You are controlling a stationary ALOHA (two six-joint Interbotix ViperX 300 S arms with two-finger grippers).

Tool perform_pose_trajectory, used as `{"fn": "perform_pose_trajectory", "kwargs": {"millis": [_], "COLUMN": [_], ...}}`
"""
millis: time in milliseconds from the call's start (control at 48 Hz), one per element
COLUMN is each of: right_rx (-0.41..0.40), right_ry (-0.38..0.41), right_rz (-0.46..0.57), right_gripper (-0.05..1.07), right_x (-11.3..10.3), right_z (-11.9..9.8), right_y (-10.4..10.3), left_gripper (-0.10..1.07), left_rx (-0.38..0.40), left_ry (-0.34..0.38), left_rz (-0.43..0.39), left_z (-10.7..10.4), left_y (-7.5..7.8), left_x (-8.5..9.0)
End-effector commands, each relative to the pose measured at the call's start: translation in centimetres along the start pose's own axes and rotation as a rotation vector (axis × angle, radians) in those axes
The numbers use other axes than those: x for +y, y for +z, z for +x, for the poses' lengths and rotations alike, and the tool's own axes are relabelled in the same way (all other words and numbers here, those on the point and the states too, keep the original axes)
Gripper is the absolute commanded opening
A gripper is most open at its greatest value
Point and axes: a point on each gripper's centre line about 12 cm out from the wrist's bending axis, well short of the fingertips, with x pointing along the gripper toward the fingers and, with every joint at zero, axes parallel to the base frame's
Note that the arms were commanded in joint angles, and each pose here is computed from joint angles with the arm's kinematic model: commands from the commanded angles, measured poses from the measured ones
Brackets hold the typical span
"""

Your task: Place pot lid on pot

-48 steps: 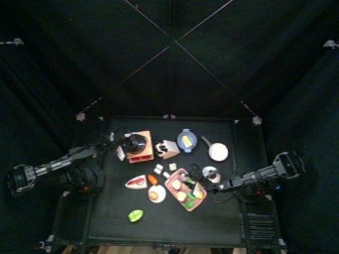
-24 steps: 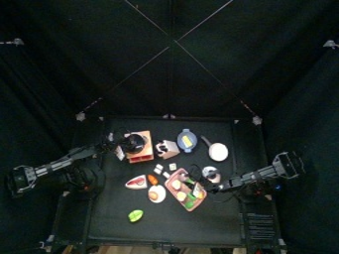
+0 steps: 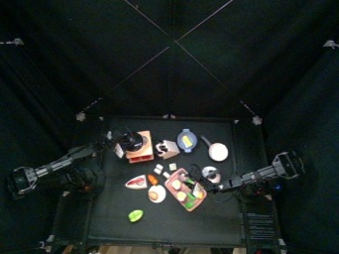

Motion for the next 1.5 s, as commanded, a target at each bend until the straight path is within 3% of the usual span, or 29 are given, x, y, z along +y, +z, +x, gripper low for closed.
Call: {"fn": "perform_pose_trajectory", "kwargs": {"millis": [0, 1146, 1479], "right_rx": [-0.025, -0.023, -0.024], "right_ry": [0.014, 0.01, 0.011], "right_rz": [0.013, 0.014, 0.016], "right_gripper": [0.8, 0.8, 0.8], "right_x": [0.27, 0.19, 0.19], "right_z": [-0.29, -0.14, -0.18], "right_y": [1.02, 1.02, 1.05], "left_gripper": [0.62, 0.65, 0.78], "left_rx": [-0.041, -0.017, -0.011], "left_ry": [0.006, -0.001, -0.019], "left_rz": [0.002, 0.007, 0.009], "left_z": [-0.18, 0.69, 0.65], "left_y": [1.39, 0.89, 0.89], "left_x": [0.14, -0.04, -0.54]}}
